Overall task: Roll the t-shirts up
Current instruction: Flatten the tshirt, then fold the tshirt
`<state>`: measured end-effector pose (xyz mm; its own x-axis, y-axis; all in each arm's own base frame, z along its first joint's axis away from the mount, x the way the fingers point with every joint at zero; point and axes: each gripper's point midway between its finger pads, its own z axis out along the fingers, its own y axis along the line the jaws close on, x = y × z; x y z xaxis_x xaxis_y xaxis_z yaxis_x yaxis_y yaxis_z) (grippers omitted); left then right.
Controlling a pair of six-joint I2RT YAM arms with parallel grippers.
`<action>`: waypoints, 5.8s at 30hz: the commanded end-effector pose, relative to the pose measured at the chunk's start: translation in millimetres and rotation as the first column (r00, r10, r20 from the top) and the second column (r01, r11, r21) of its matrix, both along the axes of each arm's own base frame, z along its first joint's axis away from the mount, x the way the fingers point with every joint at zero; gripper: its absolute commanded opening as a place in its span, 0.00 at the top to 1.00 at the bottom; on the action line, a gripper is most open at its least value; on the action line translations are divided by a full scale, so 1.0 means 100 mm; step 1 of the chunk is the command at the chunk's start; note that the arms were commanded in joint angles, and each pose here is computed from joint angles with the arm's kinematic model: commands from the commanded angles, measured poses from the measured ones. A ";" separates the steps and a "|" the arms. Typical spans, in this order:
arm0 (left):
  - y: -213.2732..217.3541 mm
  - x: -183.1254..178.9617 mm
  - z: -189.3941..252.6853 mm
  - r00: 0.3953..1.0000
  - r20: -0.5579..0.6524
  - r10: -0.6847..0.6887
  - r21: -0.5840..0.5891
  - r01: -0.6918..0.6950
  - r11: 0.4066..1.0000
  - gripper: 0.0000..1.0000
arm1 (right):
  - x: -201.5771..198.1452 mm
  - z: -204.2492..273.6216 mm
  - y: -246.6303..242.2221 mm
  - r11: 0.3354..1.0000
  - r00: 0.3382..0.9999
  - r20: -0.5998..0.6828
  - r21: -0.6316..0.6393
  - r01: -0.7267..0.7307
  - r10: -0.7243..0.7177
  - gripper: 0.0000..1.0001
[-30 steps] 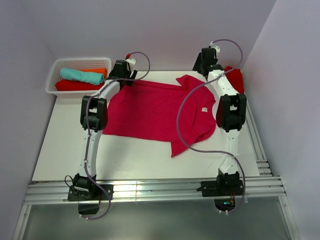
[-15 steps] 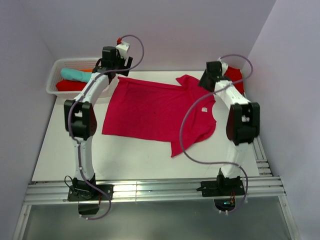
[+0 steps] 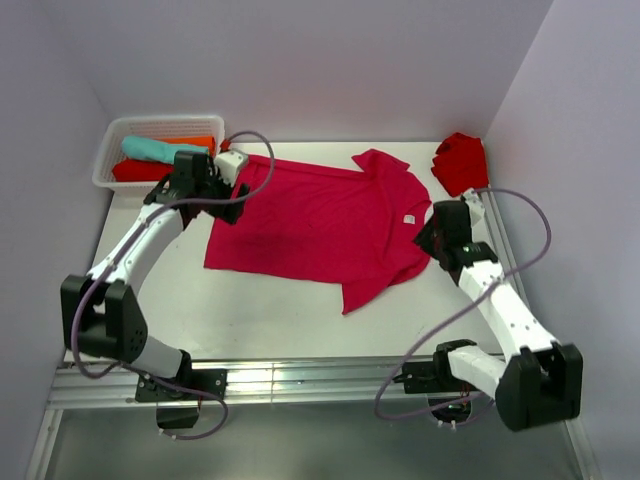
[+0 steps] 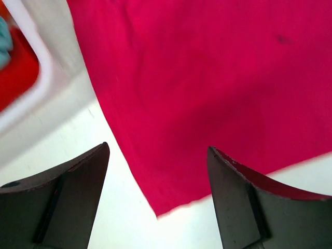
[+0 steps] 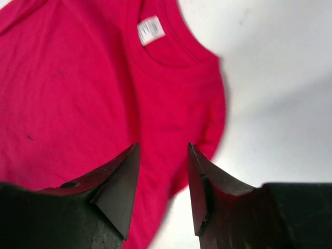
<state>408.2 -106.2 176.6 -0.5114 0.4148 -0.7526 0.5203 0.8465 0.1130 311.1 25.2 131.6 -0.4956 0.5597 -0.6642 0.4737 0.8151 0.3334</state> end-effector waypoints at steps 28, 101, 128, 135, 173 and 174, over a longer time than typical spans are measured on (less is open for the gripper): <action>0.59 -0.81 -1.09 0.978 -0.190 0.086 0.059 -0.076 0.995 0.24 | -0.55 -0.86 0.15 0.996 0.985 -0.168 0.085 0.042 -0.028 0.62; 0.89 -0.86 -1.56 0.952 -0.273 0.139 0.127 -0.108 0.986 0.89 | -0.46 -1.11 0.24 1.000 0.954 -0.301 -0.006 0.009 -0.010 0.75; 0.98 -0.88 -1.56 0.950 -0.281 0.134 0.173 -0.087 0.981 0.94 | -0.67 -0.28 -0.37 0.980 0.959 -0.263 -0.188 0.060 -0.110 0.88; 0.98 -0.87 -1.58 0.948 -0.290 0.134 0.174 -0.085 0.981 0.94 | -0.53 -0.25 -0.50 0.975 0.953 -0.272 -0.206 0.077 -0.133 0.82; 0.94 -0.73 -1.47 0.951 -0.286 0.118 0.153 -0.077 0.985 0.91 | -0.92 -1.07 0.41 0.996 0.908 -0.409 -0.002 -0.094 0.085 0.64; 0.94 -0.73 -1.47 0.951 -0.286 0.118 0.153 -0.077 0.985 0.91 | -0.93 -1.09 0.42 0.996 0.906 -0.414 -0.001 -0.095 0.086 0.62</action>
<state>324.6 -14.8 20.1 -0.7666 0.4222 -0.4838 0.4488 0.8911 0.0664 210.5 61.7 22.2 -0.7877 0.4805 -0.3855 0.4882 0.8686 0.0852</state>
